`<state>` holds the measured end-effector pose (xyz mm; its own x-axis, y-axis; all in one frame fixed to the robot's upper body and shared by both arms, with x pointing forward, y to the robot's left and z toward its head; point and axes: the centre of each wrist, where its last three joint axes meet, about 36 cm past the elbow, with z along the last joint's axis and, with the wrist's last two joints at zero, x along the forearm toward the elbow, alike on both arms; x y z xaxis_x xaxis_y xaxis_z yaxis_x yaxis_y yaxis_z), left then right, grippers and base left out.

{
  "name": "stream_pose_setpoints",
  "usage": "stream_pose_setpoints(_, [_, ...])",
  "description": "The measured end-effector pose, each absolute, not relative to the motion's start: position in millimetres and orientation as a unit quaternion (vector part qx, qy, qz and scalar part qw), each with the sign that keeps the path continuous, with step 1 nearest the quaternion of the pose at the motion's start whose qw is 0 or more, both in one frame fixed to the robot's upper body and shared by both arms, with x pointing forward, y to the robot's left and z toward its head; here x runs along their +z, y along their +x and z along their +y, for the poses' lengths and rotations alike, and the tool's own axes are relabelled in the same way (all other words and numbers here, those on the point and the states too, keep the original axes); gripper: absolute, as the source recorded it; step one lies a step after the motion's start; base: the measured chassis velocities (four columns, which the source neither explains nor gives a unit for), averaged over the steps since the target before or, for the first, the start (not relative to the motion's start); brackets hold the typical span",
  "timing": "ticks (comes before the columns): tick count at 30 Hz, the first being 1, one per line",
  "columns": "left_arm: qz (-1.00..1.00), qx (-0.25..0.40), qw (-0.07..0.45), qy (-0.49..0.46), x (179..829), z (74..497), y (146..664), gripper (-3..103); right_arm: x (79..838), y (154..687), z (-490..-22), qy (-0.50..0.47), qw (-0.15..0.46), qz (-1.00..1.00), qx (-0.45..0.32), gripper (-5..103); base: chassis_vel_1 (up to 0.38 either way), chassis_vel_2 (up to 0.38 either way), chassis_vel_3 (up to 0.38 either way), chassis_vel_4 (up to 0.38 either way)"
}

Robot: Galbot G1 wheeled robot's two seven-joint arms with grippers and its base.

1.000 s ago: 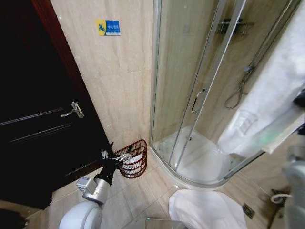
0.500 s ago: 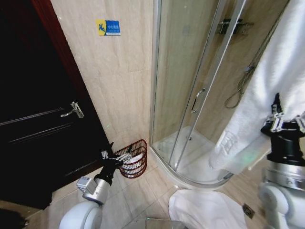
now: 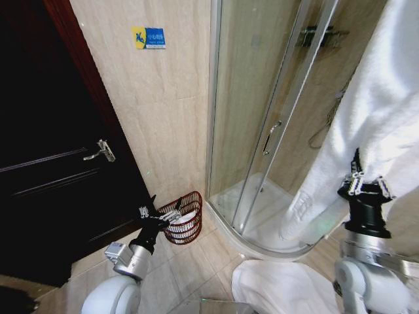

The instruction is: Discard the used towel into the hamper.

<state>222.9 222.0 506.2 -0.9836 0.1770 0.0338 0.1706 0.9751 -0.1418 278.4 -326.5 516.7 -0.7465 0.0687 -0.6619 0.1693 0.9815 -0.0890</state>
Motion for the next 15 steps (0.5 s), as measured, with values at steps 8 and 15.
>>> stream_pose_setpoints(8, [-0.993, 0.069, 0.023, -0.087, 506, 222, 223, 100, 470, 290, -339, 0.084, 0.33, 0.937, -0.081, 8, 0.0, 0.0, 0.0, 0.0])
stream_pose_setpoints(15, [-0.993, 0.069, 0.023, -0.088, 506, 222, 223, 100, 447, 289, -340, 0.085, 0.332, 0.936, -0.081, 8, 0.0, 0.0, 0.0, 0.0])
